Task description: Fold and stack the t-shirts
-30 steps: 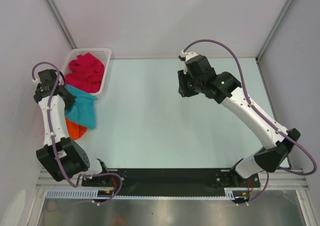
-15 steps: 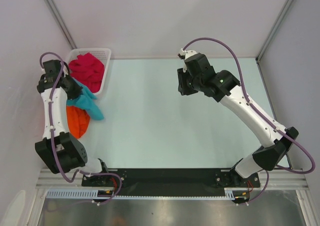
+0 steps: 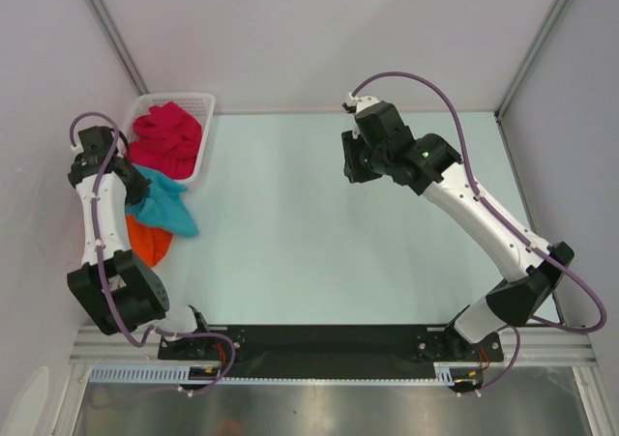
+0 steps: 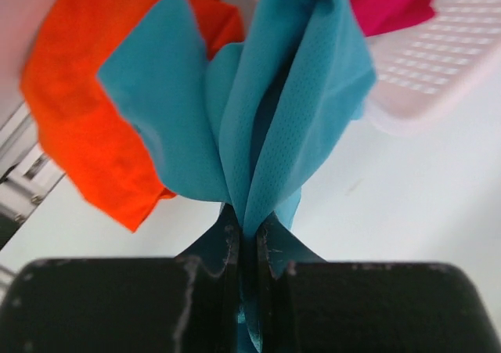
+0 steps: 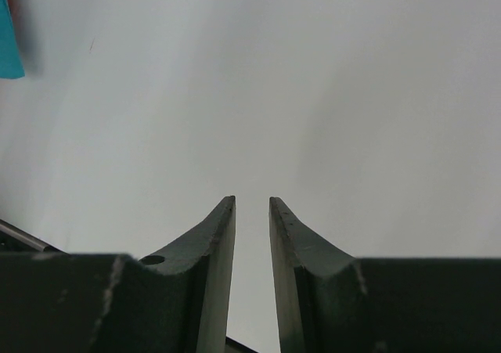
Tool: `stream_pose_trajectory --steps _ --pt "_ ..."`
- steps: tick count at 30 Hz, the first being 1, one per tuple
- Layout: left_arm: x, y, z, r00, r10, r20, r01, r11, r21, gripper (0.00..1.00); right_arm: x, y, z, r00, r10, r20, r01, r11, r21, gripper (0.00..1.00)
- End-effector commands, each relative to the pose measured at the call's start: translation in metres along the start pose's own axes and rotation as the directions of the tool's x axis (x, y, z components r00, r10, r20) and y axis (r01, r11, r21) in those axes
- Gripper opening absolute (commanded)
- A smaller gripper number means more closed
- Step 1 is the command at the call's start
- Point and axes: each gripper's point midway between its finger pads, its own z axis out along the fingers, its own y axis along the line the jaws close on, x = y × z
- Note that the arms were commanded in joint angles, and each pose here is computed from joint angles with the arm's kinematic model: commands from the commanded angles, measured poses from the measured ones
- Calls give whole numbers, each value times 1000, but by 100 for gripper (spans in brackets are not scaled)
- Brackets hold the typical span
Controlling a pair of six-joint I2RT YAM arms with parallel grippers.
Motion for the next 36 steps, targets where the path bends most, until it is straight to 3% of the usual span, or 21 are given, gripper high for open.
stream_pose_trajectory --steps 1,6,16,19,22,23,24,26,31,36 --pt "-9 37 -11 997 19 71 -9 991 -133 0 -15 3 -5 999 -3 38 3 1000 -6 29" --pt "-8 69 -16 997 38 68 -19 962 -272 2 -15 5 -4 999 -3 37 4 1000 -11 29" --pt "2 93 -11 998 -29 57 46 949 -312 9 -14 8 -6 999 -11 32 11 1000 -20 29" --pt "4 98 -9 997 -52 49 65 949 -310 29 -13 7 -6 999 -13 29 13 1000 -19 29" --pt "2 97 -10 997 -57 55 70 954 -293 66 -11 6 -5 1000 -13 23 13 1000 -16 29" --pt "0 95 -12 997 -57 61 72 955 -286 87 -11 6 -5 1000 -13 23 13 1000 -16 29" --pt "-1 95 -13 996 -58 66 74 955 -286 95 -11 6 -4 1000 -13 22 13 1000 -15 29" --pt "-4 93 -17 996 -55 76 74 958 -277 100 -10 6 -3 1000 -14 19 14 1000 -16 29" --pt "-5 77 -20 995 -68 75 81 979 -189 100 -9 7 -2 1000 -14 17 14 1000 -17 29" --pt "12 29 0 996 -91 -6 91 992 89 100 -10 9 -1 1000 -13 19 13 1000 -27 29"
